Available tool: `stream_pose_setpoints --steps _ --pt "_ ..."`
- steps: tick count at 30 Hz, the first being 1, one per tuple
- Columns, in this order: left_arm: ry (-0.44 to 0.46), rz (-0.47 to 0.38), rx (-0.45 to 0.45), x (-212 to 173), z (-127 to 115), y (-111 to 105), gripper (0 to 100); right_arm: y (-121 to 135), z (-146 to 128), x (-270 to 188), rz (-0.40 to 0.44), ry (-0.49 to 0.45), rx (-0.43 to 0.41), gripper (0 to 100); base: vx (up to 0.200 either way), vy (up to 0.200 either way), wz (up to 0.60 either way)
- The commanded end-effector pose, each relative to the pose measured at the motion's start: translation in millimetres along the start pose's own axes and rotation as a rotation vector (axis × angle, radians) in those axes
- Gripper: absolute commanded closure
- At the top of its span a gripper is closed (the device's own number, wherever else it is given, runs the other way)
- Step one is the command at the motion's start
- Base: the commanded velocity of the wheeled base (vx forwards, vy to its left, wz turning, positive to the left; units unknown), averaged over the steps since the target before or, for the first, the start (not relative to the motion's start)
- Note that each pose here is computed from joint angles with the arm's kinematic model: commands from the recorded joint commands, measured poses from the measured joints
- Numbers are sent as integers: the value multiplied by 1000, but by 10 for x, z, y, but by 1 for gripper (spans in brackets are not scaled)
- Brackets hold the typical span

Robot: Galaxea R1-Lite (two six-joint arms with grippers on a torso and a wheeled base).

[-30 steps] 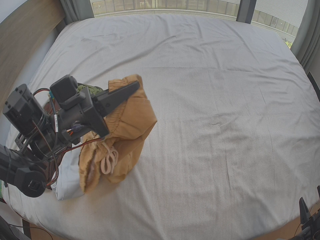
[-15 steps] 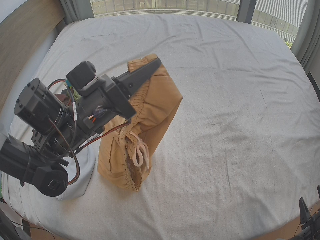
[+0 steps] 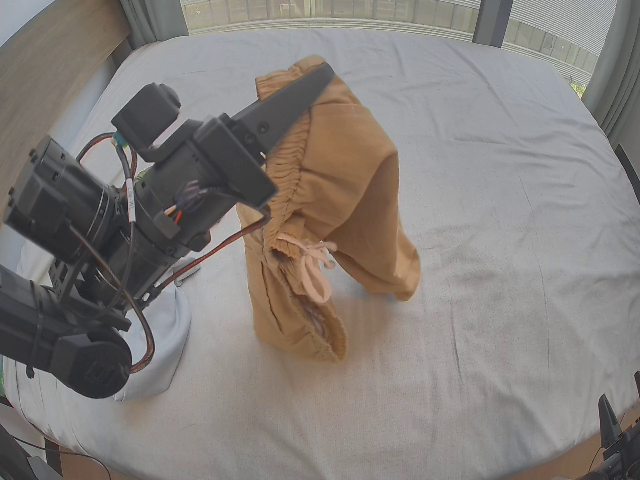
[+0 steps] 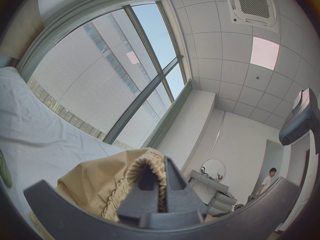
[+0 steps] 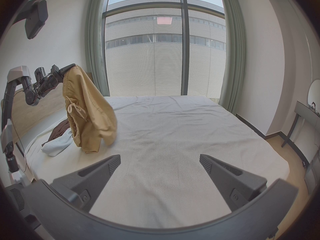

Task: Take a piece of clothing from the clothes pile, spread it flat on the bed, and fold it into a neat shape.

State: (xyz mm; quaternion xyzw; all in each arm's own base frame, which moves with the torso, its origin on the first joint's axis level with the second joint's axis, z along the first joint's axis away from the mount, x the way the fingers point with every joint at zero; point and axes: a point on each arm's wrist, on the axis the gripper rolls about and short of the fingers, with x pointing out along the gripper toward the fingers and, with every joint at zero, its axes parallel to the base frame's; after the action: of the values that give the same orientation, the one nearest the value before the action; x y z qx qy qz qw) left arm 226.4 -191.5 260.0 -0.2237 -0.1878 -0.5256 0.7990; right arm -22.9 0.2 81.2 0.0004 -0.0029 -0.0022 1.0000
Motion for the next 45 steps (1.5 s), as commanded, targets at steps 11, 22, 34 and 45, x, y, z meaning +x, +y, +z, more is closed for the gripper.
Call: stream_pose_setpoints --steps 11,22,34,45 --pt "80 38 -32 -147 -186 61 100 0 -52 0 1 1 1 0 0 0 0" --pt "71 33 -22 -141 -160 46 100 1 -52 0 3 1 -9 0 0 0 0" --pt "64 30 -18 -155 -124 24 100 0 -49 0 -2 -2 -2 0 0 0 0" --pt "66 33 -19 -154 -134 29 100 7 1027 -19 30 -263 -17 0 0 0 0"
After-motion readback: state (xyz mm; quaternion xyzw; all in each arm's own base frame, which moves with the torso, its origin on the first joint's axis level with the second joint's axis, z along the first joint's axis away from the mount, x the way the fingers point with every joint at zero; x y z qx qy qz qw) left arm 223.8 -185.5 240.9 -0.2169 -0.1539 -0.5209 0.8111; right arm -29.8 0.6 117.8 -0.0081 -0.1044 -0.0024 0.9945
